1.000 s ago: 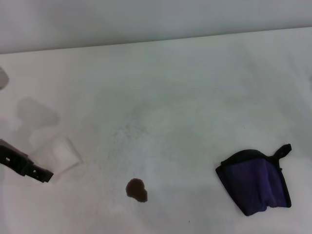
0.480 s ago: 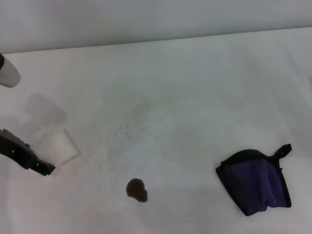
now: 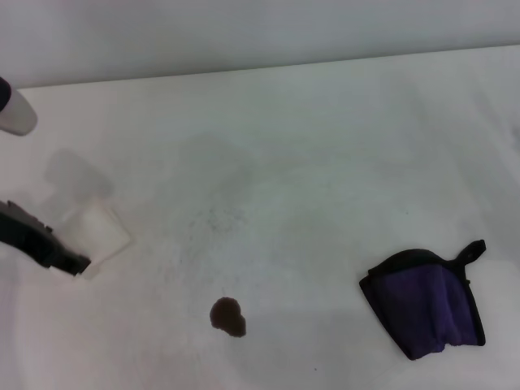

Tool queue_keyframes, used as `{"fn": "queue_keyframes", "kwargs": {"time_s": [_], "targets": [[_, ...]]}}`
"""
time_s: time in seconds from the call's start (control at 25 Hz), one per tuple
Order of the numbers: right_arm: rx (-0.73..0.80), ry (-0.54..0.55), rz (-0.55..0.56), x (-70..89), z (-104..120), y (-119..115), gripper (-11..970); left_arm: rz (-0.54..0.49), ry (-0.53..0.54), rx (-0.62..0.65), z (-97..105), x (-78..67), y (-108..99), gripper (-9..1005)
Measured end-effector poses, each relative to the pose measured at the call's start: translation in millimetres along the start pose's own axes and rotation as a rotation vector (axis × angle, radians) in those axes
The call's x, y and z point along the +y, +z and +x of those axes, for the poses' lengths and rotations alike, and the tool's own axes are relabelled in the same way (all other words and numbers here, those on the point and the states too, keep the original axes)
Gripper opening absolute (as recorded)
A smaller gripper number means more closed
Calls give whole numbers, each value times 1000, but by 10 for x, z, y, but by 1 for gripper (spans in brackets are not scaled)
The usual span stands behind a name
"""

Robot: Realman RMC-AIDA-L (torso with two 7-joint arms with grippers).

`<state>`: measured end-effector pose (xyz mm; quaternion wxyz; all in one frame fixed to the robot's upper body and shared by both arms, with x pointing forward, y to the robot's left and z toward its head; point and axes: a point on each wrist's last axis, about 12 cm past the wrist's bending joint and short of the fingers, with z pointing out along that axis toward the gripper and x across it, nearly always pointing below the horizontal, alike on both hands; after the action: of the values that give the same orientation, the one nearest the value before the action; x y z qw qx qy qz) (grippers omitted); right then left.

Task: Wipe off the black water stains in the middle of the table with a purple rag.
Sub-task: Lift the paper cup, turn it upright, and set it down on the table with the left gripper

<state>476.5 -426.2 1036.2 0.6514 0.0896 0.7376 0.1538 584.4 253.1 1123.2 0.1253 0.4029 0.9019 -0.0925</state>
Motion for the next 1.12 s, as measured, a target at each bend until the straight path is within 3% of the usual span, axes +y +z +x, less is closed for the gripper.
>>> {"fn": "queue_keyframes", "kwargs": {"time_s": [0.12, 0.28, 0.6, 0.84, 1.08, 1.12], "targets": [[1, -11, -7, 15, -3, 23, 857, -28, 8, -53, -57, 10, -20, 742], [0, -38, -15, 35, -12, 60, 858, -84, 28, -310, -260, 17, -1, 706], [-4, -78, -17, 59, -45, 155, 857, -70, 72, -609, -359, -113, 170, 694], [-15, -123, -27, 91, -92, 242, 858, -27, 27, -852, -104, -192, 398, 695], [-24, -140, -35, 108, -132, 293, 858, -37, -15, -964, 348, -294, 662, 702], [-25, -145, -35, 107, -139, 295, 858, -37, -15, -964, 348, -294, 662, 702]]}}
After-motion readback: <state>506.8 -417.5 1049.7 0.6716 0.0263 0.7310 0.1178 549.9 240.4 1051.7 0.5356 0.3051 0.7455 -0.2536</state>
